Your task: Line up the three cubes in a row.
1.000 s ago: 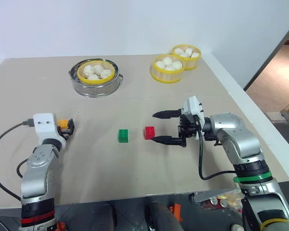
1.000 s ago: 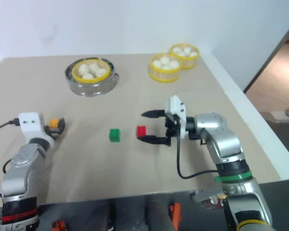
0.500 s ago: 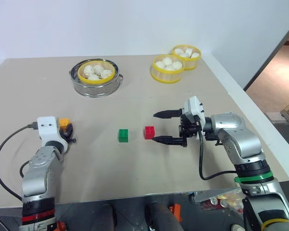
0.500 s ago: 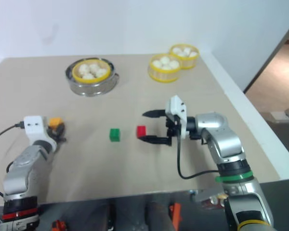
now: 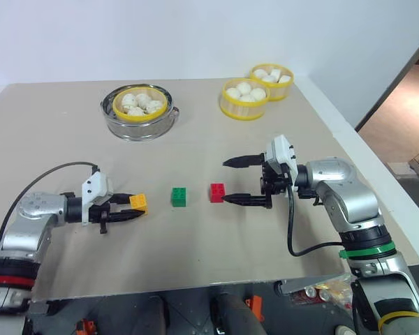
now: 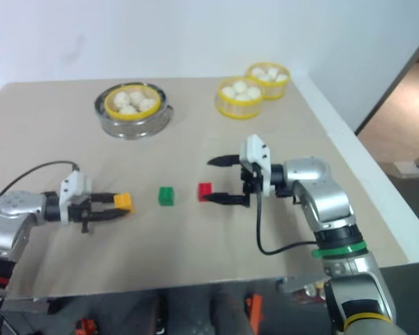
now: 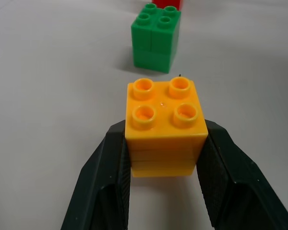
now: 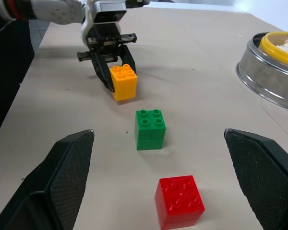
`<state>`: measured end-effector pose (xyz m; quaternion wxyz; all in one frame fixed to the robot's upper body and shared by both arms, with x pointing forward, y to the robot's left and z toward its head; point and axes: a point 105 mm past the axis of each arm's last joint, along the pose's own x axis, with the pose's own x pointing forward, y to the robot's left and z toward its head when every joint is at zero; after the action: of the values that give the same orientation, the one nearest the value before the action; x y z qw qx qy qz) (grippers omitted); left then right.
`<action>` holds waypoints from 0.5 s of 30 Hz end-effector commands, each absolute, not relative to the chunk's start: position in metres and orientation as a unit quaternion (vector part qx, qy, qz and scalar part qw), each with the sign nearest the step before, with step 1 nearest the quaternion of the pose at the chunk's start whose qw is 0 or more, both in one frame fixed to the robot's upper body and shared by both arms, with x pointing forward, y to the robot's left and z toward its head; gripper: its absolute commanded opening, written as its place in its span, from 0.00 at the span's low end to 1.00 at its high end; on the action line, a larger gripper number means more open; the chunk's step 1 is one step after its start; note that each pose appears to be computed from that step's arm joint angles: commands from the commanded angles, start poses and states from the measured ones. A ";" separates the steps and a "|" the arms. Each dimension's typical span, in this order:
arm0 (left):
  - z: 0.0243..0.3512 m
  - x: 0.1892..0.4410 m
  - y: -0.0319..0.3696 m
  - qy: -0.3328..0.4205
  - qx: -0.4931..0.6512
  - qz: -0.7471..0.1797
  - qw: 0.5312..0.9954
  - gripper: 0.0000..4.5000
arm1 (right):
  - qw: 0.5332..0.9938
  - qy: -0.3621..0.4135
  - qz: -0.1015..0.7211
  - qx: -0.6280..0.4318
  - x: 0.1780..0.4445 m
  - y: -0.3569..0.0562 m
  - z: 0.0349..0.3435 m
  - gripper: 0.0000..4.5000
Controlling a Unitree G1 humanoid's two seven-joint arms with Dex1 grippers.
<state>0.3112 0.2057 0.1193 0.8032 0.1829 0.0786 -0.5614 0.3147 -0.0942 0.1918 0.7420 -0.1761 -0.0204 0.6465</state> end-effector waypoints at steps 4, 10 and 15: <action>0.117 0.318 0.196 0.065 0.199 -0.595 0.776 0.29 | 0.740 -0.033 0.643 -0.195 0.311 -0.098 0.201 1.00; 0.117 0.322 0.200 0.065 0.206 -0.600 0.770 0.29 | 0.745 -0.026 0.636 -0.199 0.309 -0.104 0.199 1.00; 0.115 0.325 0.206 0.076 0.216 -0.597 0.769 0.29 | 0.746 -0.022 0.636 -0.196 0.307 -0.105 0.198 1.00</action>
<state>0.3235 0.1993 0.1121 0.7703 0.2000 0.0724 -0.6012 0.3107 -0.1054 0.1840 0.7487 -0.1852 0.0029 0.6365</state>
